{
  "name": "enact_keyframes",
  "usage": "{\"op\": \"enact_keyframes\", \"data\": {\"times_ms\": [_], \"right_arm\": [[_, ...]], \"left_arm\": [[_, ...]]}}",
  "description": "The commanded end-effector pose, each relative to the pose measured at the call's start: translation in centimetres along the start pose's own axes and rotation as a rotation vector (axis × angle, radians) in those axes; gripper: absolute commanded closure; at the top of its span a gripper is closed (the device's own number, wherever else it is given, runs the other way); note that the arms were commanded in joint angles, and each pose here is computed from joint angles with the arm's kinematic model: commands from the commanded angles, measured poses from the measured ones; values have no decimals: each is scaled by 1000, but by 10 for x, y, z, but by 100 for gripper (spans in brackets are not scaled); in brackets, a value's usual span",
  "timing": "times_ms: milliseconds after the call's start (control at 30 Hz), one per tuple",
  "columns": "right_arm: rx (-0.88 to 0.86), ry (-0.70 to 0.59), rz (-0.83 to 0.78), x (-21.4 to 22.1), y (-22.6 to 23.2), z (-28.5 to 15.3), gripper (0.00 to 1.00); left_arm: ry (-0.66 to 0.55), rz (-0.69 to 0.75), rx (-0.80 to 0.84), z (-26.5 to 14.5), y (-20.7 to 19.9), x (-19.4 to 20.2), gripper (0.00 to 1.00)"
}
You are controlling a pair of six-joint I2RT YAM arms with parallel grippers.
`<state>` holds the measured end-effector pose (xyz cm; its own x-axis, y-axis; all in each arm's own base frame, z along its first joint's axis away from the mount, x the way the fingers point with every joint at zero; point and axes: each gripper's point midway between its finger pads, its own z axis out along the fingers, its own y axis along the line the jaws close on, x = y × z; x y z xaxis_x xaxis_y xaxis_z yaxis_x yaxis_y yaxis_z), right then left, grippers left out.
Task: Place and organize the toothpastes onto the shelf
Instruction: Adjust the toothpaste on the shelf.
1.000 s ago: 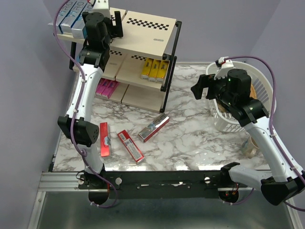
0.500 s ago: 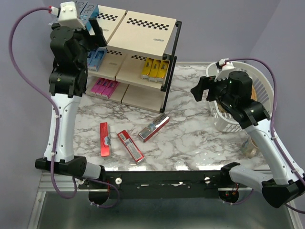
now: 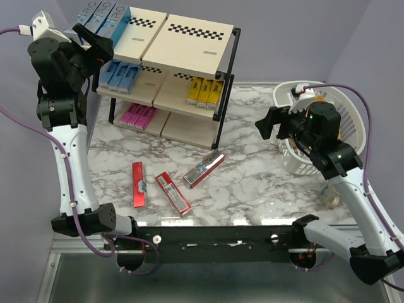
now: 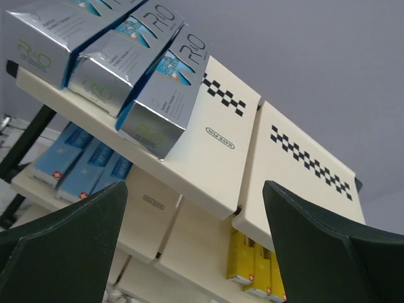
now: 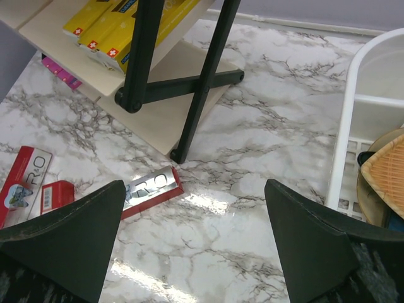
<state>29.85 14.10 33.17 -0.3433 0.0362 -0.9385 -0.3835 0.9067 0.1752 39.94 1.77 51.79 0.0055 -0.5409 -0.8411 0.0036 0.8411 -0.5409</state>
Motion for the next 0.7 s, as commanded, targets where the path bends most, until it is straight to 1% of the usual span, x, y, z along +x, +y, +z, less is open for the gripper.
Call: {"op": "enact_keyframes", "data": {"times_ms": [0,67,133,333,667], "right_arm": [[-16,-34,-13,-2,2,-5,0],[-13,-34,-13,-1,1,-6,0],[-11,-36,-18,-1,0,-6,0],[-5,-40,-24,1,-1,-4,0],[13,-40,-41,-1,-5,-2,0]], "left_arm": [[16,-156,141,1,-30,-11,1],[44,-195,176,6,-32,-9,1],[44,-236,191,10,-33,-11,1],[23,-224,131,24,-19,-13,1],[16,-227,115,45,-11,-15,1]]}}
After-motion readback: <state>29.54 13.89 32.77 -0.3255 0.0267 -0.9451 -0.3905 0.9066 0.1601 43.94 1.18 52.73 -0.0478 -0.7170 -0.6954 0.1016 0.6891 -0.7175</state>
